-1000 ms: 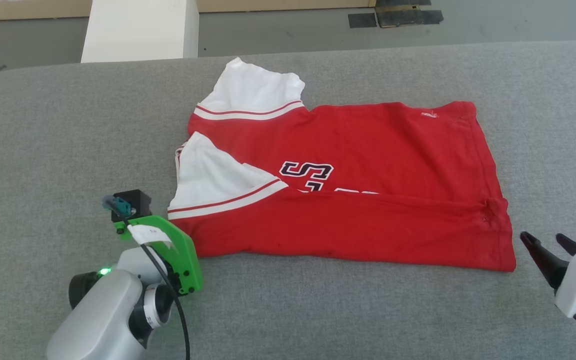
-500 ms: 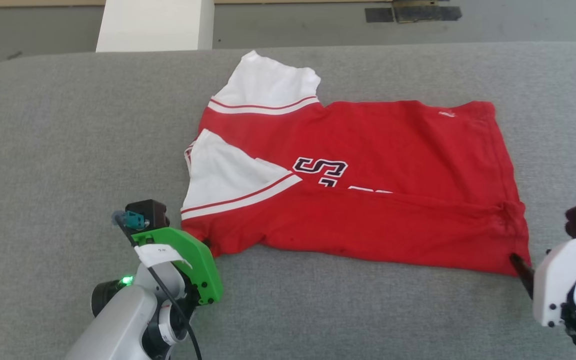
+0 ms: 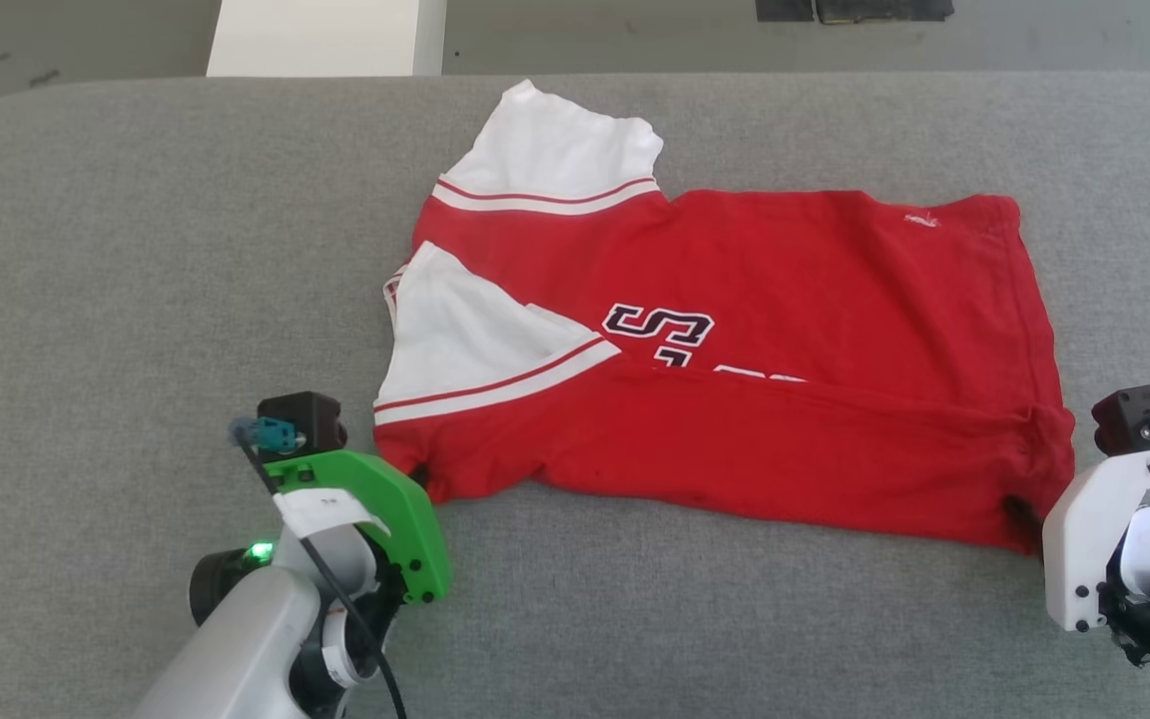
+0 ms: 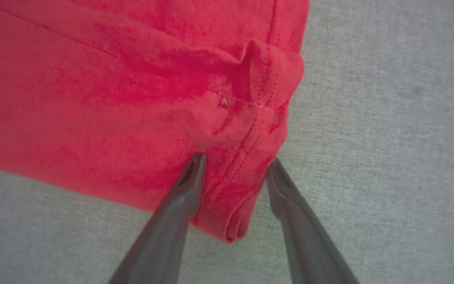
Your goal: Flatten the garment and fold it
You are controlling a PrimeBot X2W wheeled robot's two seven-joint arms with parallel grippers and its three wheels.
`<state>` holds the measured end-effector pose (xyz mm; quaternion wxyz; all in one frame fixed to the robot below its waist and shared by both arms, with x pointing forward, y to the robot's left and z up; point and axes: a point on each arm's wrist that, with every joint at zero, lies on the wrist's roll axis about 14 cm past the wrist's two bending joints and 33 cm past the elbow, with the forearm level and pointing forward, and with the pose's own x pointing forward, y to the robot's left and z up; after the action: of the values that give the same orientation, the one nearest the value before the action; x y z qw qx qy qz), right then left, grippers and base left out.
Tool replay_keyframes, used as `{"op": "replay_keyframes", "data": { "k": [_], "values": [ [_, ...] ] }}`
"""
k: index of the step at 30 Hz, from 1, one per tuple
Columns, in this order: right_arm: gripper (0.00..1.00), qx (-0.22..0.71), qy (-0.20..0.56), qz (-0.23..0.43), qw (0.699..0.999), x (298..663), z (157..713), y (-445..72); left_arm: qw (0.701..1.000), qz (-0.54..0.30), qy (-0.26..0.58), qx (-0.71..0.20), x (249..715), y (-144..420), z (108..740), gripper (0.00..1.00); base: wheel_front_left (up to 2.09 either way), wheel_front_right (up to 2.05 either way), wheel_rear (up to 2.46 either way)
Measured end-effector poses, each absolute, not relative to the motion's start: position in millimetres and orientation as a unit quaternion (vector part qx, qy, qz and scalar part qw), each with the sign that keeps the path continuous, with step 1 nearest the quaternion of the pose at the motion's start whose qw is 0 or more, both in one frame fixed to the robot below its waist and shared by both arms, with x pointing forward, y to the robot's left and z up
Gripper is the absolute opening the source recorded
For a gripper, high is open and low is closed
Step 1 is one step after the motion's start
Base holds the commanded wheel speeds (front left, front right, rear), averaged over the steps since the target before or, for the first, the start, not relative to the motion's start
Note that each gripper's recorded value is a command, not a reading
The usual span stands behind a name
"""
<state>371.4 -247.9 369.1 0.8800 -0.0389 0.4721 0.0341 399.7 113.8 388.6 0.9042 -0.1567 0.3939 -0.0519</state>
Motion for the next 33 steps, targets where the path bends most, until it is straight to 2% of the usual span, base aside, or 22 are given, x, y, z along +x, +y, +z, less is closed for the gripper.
{"op": "replay_keyframes", "data": {
  "k": [9,14,17,22,27,28,30,31,32,33],
  "values": [
    [0.0,-0.023,0.434,0.027,0.9,376.2,401.9,-259.6,0.92,-0.028,0.347,-0.18,398.9,136.4,418.3,0.0,0.0,0.0,0.0],
    [0.0,-0.031,0.407,0.015,0.913,369.3,430.8,-273.1,0.926,-0.027,0.328,-0.186,378.8,142.9,437.4,0.0,0.0,0.0,0.0],
    [0.0,-0.029,0.423,0.013,0.906,351.1,428.9,-274.8,0.923,-0.023,0.335,-0.191,358.6,144.5,438.3,0.0,0.0,0.0,0.0],
    [0.0,-0.012,0.464,0.007,0.885,320.7,408.1,-275.3,0.9,-0.013,0.377,-0.219,320.8,140.1,417.5,0.0,0.0,0.0,0.0],
    [0.0,0.005,0.495,0.005,0.869,303.7,384.6,-269.6,0.881,0.0,0.409,-0.236,306.0,135.3,395.1,0.0,0.0,0.0,0.0],
    [0.0,0.007,0.496,0.004,0.868,302.3,380.9,-269.2,0.878,0.001,0.416,-0.238,304.3,135.1,390.8,0.11,0.0,0.0,0.0],
    [0.01,0.01,0.502,0.001,0.865,298.8,374.1,-269.3,0.874,0.005,0.423,-0.24,302.3,136.8,385.2,1.0,0.0,0.0,0.0],
    [0.71,0.012,0.5,0.0,0.866,299.3,373.1,-269.1,0.875,0.007,0.422,-0.239,303.5,138.4,384.8,1.0,0.0,0.0,0.0],
    [1.0,0.012,0.497,-0.001,0.868,300.3,373.1,-269.5,0.876,0.008,0.418,-0.239,306.0,140.3,386.1,1.0,0.0,0.0,0.0],
    [1.0,0.012,0.493,-0.001,0.87,301.5,373.8,-269.8,0.879,0.009,0.413,-0.239,308.9,141.9,388.3,1.0,0.0,0.0,0.0]
  ]
}}
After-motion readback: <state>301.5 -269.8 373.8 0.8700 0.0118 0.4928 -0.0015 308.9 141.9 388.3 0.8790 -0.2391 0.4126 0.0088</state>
